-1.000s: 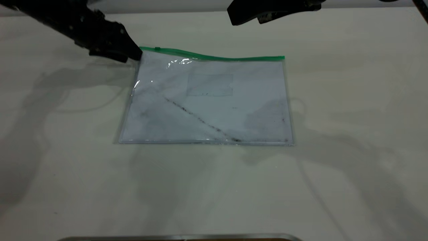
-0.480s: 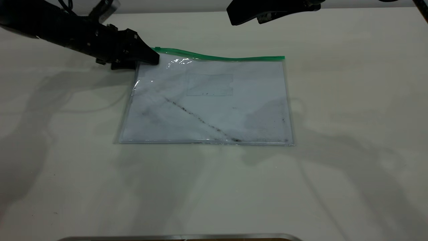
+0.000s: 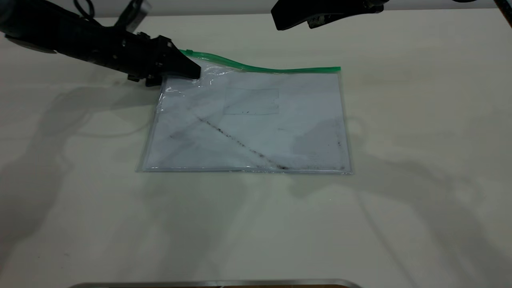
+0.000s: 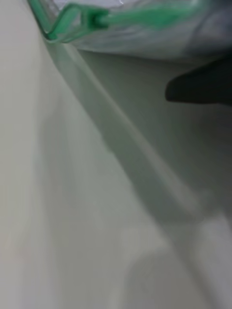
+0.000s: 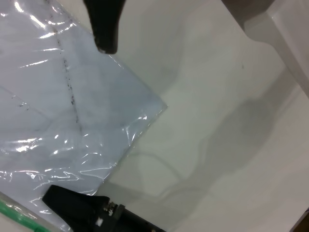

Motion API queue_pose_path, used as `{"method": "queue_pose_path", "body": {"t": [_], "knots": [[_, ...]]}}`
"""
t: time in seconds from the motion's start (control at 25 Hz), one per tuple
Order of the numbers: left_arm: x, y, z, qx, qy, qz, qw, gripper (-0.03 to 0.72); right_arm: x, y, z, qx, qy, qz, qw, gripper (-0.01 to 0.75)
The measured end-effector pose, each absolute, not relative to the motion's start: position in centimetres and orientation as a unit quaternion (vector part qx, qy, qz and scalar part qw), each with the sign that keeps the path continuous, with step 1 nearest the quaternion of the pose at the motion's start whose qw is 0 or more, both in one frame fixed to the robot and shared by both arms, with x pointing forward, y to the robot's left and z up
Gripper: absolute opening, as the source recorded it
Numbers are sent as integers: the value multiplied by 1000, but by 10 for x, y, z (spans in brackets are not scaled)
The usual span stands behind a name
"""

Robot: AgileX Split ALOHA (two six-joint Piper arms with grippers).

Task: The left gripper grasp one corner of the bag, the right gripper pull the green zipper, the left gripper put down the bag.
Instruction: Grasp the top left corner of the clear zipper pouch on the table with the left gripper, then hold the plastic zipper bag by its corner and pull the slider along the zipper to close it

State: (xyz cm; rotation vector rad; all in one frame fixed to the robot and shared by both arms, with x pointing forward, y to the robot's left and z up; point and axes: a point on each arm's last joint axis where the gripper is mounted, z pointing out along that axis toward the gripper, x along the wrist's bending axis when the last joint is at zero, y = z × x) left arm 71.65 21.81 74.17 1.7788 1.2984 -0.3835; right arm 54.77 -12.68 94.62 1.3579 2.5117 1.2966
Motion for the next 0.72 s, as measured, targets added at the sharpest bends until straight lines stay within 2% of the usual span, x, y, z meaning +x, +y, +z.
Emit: {"method": "queue_pose_path", "body": {"t": [0.16, 0.4, 0.56, 0.72], "knots": [[715, 208, 739, 735, 507, -141, 428, 371, 548, -127, 946, 433, 801, 413, 3, 591], [712, 210, 738, 787, 452, -121, 403, 176, 548, -127, 946, 433, 801, 413, 5, 590], [714, 208, 753, 806, 424, -110, 399, 69, 554, -126, 942, 425, 808, 409, 17, 590], [718, 197, 787, 837, 359, -77, 406, 53, 573, -119, 934, 403, 818, 408, 32, 590]]}}
